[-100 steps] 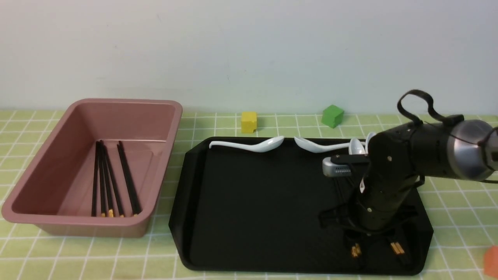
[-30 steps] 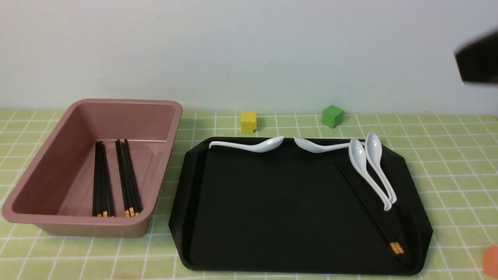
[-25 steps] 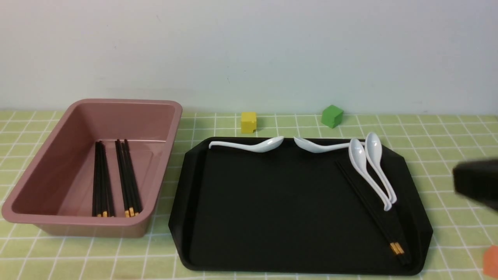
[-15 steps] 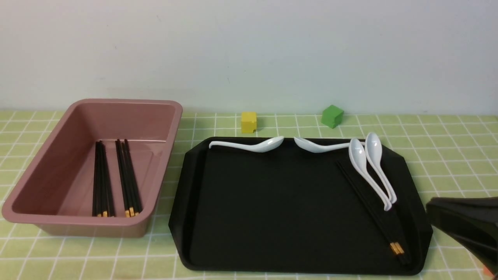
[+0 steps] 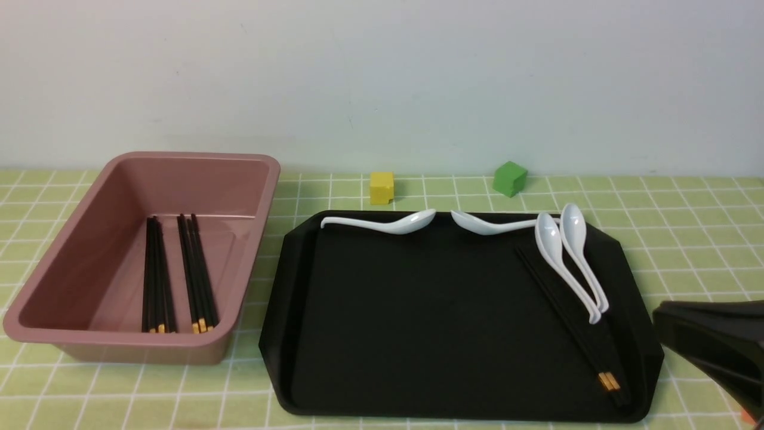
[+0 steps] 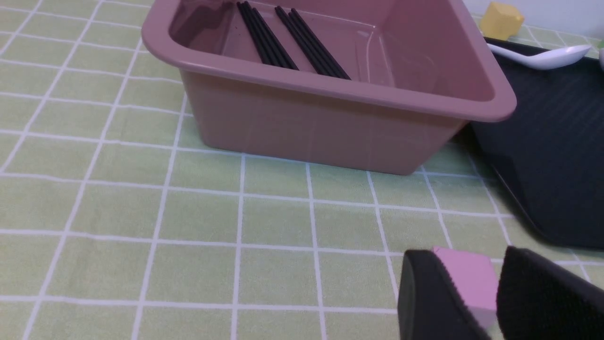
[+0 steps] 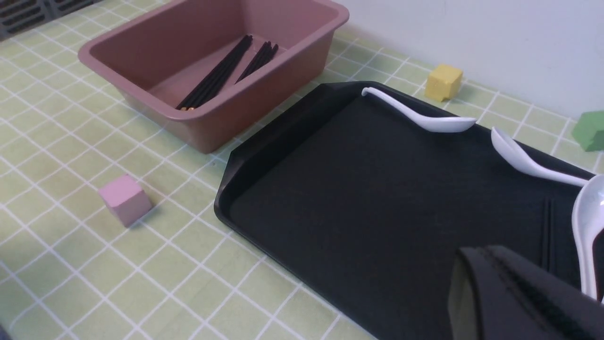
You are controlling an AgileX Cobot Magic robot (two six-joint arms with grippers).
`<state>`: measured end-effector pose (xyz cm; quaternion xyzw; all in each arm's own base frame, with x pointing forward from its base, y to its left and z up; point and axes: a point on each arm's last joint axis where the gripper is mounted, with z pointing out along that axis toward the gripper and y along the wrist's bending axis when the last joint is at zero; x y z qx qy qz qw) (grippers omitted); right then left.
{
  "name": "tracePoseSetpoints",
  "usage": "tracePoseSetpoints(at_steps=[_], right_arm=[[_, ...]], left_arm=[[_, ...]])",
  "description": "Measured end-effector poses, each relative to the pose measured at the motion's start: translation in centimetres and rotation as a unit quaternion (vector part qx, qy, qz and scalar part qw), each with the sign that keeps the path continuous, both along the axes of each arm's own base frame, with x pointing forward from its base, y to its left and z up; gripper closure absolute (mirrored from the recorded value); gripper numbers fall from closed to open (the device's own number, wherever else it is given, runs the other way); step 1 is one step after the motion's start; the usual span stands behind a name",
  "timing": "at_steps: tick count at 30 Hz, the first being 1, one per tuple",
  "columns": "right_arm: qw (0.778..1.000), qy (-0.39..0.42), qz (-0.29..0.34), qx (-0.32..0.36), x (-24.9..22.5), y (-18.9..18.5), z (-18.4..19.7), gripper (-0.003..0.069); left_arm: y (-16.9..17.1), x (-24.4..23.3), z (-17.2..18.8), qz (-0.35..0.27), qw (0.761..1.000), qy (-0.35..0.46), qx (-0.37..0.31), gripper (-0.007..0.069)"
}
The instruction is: On green tablecloth take chopsticks from black tray and put them in box.
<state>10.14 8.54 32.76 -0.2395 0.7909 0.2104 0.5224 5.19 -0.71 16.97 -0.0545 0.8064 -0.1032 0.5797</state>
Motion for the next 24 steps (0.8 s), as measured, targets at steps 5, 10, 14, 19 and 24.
tracePoseSetpoints(at_steps=[5,10,14,19,24], right_arm=[[1.000,-0.001,0.000,0.001,0.0,0.0,0.0,0.0636],[0.999,-0.032,0.005,0.027,-0.3,-0.1,0.4,0.0628],[0.994,-0.087,-0.006,0.060,-1.0,-1.3,-0.1,0.0623],[0.984,-0.119,-0.112,0.067,-2.3,-4.8,-3.9,0.0617],[0.961,-0.139,-0.229,0.065,-4.2,-7.4,-7.9,0.0614]], left_arm=[[0.0,0.0,0.0,0.000,1.000,0.000,0.000,0.0387],[0.0,0.0,0.0,0.000,1.000,0.000,0.000,0.0387],[0.0,0.0,0.0,0.000,1.000,0.000,0.000,0.0387],[0.0,0.0,0.0,0.000,1.000,0.000,0.000,0.0387],[0.0,0.0,0.0,0.000,1.000,0.000,0.000,0.0387]])
